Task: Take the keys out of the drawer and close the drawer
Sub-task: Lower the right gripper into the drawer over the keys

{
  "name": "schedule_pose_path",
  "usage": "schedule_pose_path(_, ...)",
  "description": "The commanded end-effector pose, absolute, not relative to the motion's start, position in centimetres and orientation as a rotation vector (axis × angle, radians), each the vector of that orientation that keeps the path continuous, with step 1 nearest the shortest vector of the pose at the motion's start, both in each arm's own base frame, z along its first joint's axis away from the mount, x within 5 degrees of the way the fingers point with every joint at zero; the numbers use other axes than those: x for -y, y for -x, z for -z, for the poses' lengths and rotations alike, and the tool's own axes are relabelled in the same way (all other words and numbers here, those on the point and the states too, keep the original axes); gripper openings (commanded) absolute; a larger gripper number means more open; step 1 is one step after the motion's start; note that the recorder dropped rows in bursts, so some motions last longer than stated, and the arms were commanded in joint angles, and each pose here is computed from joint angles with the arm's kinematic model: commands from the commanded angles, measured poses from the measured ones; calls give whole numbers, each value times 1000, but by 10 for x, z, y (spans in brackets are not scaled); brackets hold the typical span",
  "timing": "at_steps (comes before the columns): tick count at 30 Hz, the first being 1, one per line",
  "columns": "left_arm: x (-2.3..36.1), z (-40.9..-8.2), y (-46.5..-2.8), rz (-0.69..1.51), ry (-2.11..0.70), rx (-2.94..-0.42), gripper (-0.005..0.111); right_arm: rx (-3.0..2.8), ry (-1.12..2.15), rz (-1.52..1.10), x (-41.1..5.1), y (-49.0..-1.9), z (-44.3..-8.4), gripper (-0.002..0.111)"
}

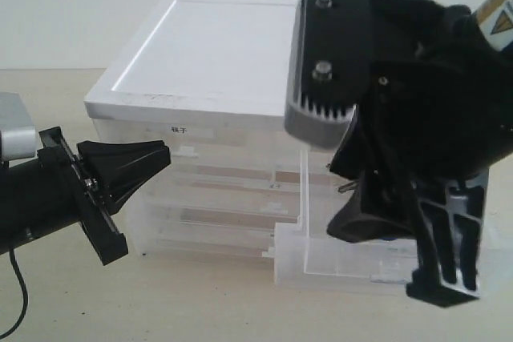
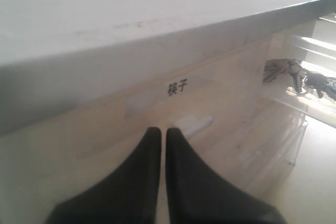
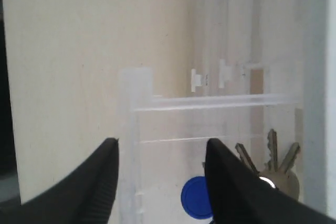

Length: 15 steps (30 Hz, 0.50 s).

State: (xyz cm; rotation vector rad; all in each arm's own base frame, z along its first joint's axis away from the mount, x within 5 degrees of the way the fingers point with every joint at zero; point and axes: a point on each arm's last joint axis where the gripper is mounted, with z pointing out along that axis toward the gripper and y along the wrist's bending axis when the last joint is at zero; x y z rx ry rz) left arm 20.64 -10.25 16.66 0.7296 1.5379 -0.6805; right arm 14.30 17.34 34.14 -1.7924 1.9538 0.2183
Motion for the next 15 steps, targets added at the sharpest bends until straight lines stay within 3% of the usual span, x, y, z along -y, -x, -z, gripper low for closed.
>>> schedule_pose_path(1, 102, -167, -210, 679, -705, -1546, 5, -2084, 1481, -170, -166, -149, -352, 45)
schedule_pose_path(8, 103, -167, -209, 683, -711, -1546, 5, -2326, 1189, -82, -156, -156, -344, 45)
schedule_pose_path(15, 103, -167, -209, 683, -711, -1546, 5, -2398, 1124, -20, -156, -161, -299, 46)
